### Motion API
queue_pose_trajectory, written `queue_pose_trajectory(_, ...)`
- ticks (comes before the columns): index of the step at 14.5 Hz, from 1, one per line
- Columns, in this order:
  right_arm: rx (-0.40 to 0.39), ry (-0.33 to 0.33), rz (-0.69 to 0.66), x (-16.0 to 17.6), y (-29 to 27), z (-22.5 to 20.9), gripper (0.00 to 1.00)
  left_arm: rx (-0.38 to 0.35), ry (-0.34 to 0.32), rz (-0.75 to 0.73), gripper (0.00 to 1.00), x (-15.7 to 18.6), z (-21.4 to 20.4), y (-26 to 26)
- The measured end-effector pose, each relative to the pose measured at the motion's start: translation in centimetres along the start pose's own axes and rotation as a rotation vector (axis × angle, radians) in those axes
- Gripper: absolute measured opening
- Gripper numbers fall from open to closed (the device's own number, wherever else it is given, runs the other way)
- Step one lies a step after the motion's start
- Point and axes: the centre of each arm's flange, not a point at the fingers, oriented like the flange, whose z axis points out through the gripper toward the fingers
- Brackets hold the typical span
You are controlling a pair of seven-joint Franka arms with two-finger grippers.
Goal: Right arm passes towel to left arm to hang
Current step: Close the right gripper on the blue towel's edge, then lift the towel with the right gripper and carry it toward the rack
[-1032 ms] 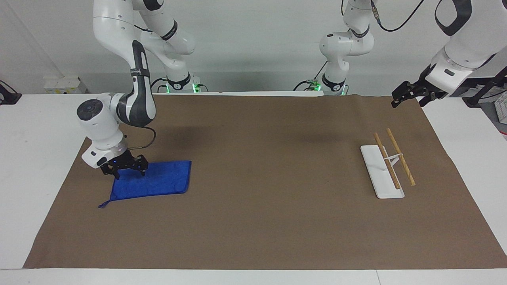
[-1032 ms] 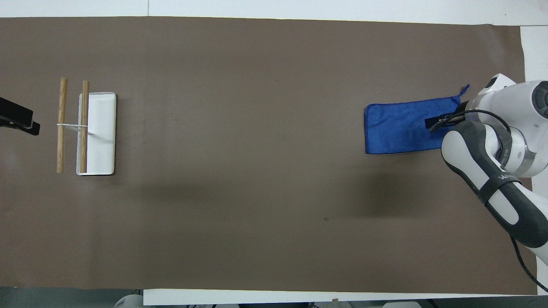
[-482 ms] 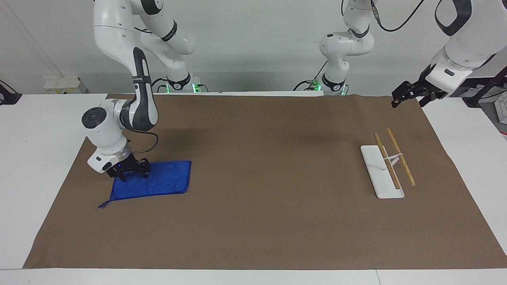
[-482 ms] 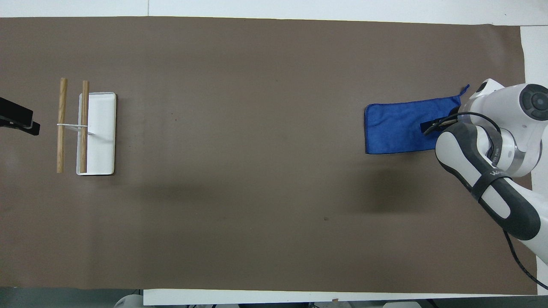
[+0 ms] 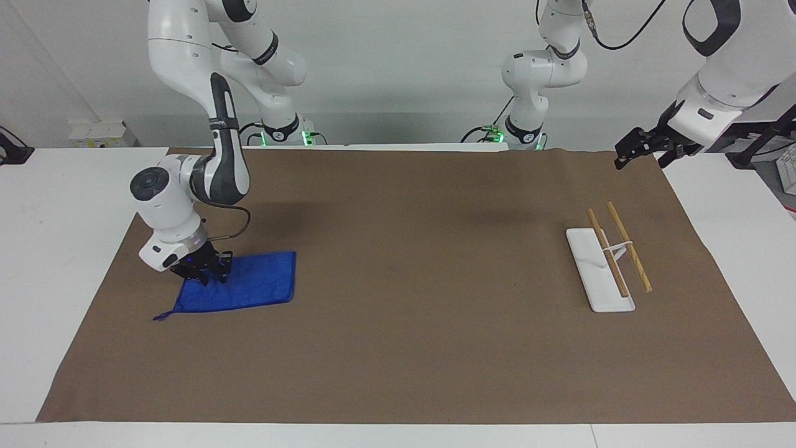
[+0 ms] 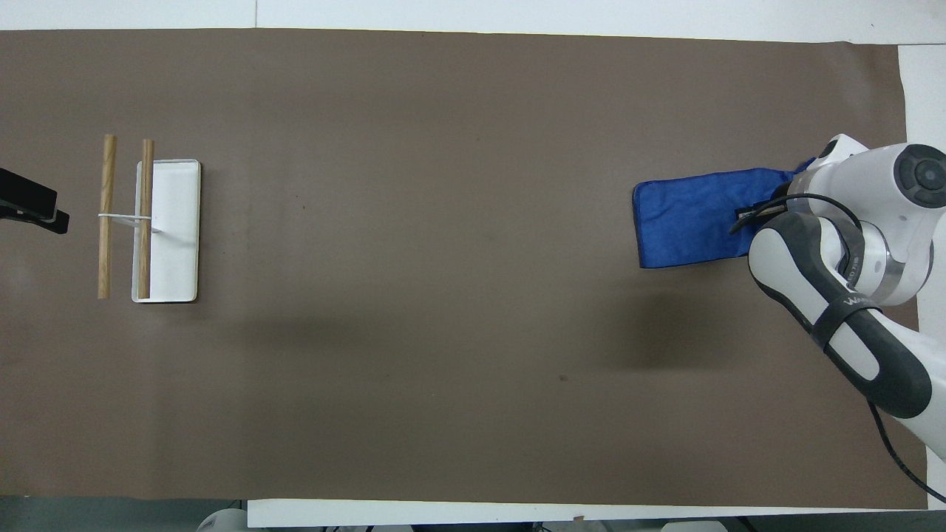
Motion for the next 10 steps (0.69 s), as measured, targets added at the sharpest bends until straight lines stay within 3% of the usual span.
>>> queue_pose_trajectory(1, 0.000, 0.001, 0.001, 0.0, 0.1, 0.0, 0.08, 0.000, 0.000, 0.000, 1.00, 0.0, 0.0, 0.0)
queue_pose_trajectory(2, 0.001, 0.001, 0.002, 0.0, 0.1, 0.0, 0.06, 0.000, 0.000, 0.000, 1.00, 0.0, 0.0, 0.0)
queue_pose_trajectory(6, 0.057, -0.047, 0.063, 1.0, -0.8, -1.6, 0.06, 0.000, 0.000, 0.000, 1.00, 0.0, 0.0, 0.0)
queue_pose_trajectory(10, 0.083, -0.112, 0.253, 3.7, -7.4, -9.4, 0.06, 0.000, 0.000, 0.000, 1.00, 0.0, 0.0, 0.0)
